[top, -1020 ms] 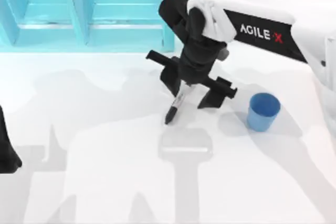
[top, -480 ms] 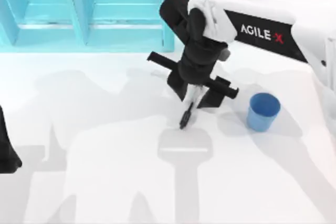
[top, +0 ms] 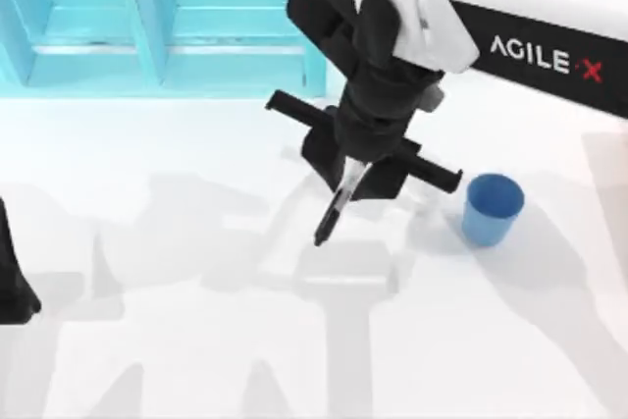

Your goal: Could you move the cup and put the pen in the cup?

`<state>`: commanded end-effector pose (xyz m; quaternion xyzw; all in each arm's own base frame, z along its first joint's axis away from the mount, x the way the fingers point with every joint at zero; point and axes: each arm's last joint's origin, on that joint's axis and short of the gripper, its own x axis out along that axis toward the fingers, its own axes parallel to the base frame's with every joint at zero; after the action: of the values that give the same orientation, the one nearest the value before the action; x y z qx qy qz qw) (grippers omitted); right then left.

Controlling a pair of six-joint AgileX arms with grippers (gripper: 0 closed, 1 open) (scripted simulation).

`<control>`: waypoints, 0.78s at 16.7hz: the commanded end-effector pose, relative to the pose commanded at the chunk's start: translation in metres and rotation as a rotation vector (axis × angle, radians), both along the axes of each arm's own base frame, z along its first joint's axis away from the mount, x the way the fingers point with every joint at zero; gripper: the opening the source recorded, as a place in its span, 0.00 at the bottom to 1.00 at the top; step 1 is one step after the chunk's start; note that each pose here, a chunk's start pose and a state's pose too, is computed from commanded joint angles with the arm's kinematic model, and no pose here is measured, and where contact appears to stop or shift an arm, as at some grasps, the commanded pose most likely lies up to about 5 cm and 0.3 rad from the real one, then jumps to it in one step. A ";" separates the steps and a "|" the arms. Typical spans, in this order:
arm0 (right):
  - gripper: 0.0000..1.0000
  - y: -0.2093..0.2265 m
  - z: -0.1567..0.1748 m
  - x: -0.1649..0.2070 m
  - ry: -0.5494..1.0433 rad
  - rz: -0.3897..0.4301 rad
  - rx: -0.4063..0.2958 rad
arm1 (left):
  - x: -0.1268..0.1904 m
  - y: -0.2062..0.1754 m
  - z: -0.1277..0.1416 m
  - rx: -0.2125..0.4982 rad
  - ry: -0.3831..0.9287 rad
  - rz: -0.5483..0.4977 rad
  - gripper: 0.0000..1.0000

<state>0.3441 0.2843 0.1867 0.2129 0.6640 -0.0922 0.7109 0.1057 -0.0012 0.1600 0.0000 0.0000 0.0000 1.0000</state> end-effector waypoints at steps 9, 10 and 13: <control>0.00 -0.004 0.031 -0.037 0.003 -0.006 0.000 | 0.000 0.000 0.000 0.000 0.000 0.000 1.00; 0.00 -0.004 0.031 -0.037 -0.008 0.002 -0.002 | 0.000 0.000 0.000 0.000 0.000 0.000 1.00; 0.00 -0.002 0.027 -0.041 -0.110 0.068 -0.025 | 0.000 0.000 0.000 0.000 0.000 0.000 1.00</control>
<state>0.3031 0.2825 0.2134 0.1863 0.6294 -0.0644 0.7517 0.1057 -0.0012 0.1600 0.0000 0.0000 0.0000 1.0000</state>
